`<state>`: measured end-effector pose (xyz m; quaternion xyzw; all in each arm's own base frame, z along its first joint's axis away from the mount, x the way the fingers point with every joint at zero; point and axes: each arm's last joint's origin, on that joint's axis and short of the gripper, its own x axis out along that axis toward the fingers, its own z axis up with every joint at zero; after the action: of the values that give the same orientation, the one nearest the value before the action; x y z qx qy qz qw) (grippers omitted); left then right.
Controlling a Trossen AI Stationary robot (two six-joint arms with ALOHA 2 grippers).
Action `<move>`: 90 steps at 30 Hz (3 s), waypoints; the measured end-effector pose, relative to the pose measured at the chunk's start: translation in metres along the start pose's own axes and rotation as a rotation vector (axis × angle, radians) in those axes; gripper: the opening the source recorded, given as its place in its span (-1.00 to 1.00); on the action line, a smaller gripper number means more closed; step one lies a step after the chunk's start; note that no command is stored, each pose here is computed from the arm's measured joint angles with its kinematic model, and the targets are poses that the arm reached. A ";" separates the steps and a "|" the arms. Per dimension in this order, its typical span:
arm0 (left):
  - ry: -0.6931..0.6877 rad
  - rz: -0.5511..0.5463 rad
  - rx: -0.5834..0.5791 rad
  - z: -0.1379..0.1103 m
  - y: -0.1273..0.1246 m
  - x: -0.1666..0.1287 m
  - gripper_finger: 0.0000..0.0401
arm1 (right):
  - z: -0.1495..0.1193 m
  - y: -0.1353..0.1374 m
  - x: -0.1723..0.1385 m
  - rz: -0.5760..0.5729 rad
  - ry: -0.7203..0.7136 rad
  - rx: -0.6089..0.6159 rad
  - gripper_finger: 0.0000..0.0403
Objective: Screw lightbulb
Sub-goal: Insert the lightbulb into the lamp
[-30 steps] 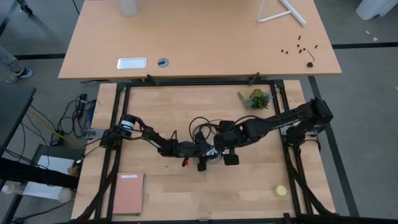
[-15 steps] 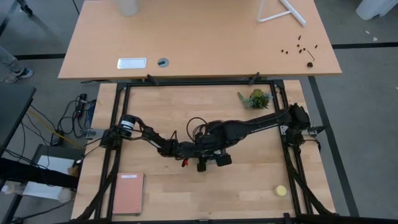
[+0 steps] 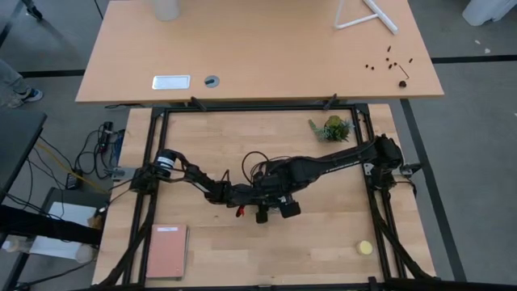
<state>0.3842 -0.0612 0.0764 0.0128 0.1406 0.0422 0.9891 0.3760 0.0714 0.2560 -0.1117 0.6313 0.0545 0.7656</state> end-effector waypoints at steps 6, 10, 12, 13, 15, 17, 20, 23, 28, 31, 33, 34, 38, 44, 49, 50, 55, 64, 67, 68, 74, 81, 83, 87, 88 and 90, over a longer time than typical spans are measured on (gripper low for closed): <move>0.000 0.000 -0.001 0.000 0.000 0.000 -0.03 | 0.000 -0.002 0.007 0.001 -0.015 0.011 0.92; 0.000 0.001 -0.009 0.000 0.000 0.000 -0.03 | 0.001 -0.003 0.008 0.000 -0.026 0.014 0.90; 0.000 0.001 -0.017 0.000 0.000 0.000 -0.03 | 0.001 -0.003 0.008 0.006 -0.026 0.014 0.89; 0.000 0.001 -0.018 0.000 0.000 0.000 -0.03 | 0.001 -0.003 0.008 0.008 -0.025 0.014 0.89; 0.000 0.001 -0.018 0.000 0.000 0.000 -0.03 | 0.001 -0.003 0.008 0.008 -0.025 0.014 0.88; 0.000 0.001 -0.018 0.000 0.000 0.000 -0.03 | 0.001 -0.003 0.008 0.008 -0.025 0.012 0.87; 0.000 0.001 -0.018 0.000 0.000 0.000 -0.03 | 0.001 -0.004 0.008 0.008 -0.024 0.009 0.87; 0.000 0.001 -0.019 0.000 0.000 0.000 -0.03 | -0.001 -0.005 0.008 0.009 -0.005 0.007 0.86; 0.000 0.001 -0.019 0.000 0.000 0.000 -0.03 | -0.006 -0.004 0.008 0.012 0.039 0.000 0.86; -0.001 0.002 -0.019 0.000 0.000 0.000 -0.03 | -0.004 -0.004 0.008 0.011 0.017 -0.001 0.86; -0.001 0.003 -0.019 0.000 0.000 0.000 -0.03 | -0.004 -0.004 0.008 0.010 0.019 -0.002 0.86; -0.001 0.003 -0.019 0.000 0.000 0.000 -0.03 | -0.004 -0.005 0.009 0.010 0.020 -0.003 0.85; -0.001 0.002 -0.020 0.000 0.000 0.000 -0.03 | -0.006 -0.005 0.013 0.004 0.032 -0.010 0.82; -0.001 0.003 -0.020 0.000 0.000 0.000 -0.03 | -0.002 -0.005 0.015 -0.003 -0.011 -0.006 0.59; -0.002 0.002 -0.021 0.000 0.000 0.000 -0.03 | -0.003 -0.007 0.015 -0.003 -0.010 -0.001 0.38; -0.001 0.003 -0.021 0.000 0.000 0.000 -0.03 | -0.003 -0.007 0.015 -0.010 -0.009 0.009 0.35; -0.002 0.015 -0.023 0.000 0.001 0.000 -0.03 | -0.003 -0.009 0.015 -0.054 -0.005 0.140 0.33; -0.005 0.029 -0.054 0.001 0.001 0.000 -0.03 | -0.004 -0.010 0.015 -0.087 -0.019 0.543 0.43; -0.008 0.037 -0.072 0.001 0.001 0.000 -0.03 | -0.004 -0.011 0.015 -0.091 -0.022 0.664 0.39; -0.008 0.037 -0.073 0.001 0.001 0.000 -0.03 | -0.004 -0.011 0.015 -0.091 -0.023 0.703 0.38; -0.010 0.038 -0.074 0.001 0.001 0.000 -0.03 | -0.005 -0.012 0.015 -0.102 -0.029 0.956 0.40; -0.011 0.041 -0.074 0.001 0.001 0.000 -0.03 | -0.009 -0.019 0.015 -0.121 -0.005 1.112 0.40; -0.012 0.047 -0.074 0.001 0.002 0.000 -0.03 | -0.009 -0.022 0.016 -0.117 -0.008 1.092 0.41; -0.010 0.054 -0.067 0.001 0.002 0.000 -0.03 | -0.003 -0.025 0.016 -0.098 -0.056 0.995 0.48; -0.009 0.053 -0.066 0.001 0.002 0.000 -0.03 | -0.002 -0.025 0.015 -0.093 -0.072 0.972 0.50; -0.008 0.051 -0.066 0.001 0.002 0.000 -0.03 | -0.001 -0.025 0.015 -0.091 -0.078 0.930 0.55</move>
<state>0.3843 -0.0595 0.0772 -0.0161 0.1346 0.0721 0.9881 0.3837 0.0460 0.2434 0.2179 0.5538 -0.2636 0.7592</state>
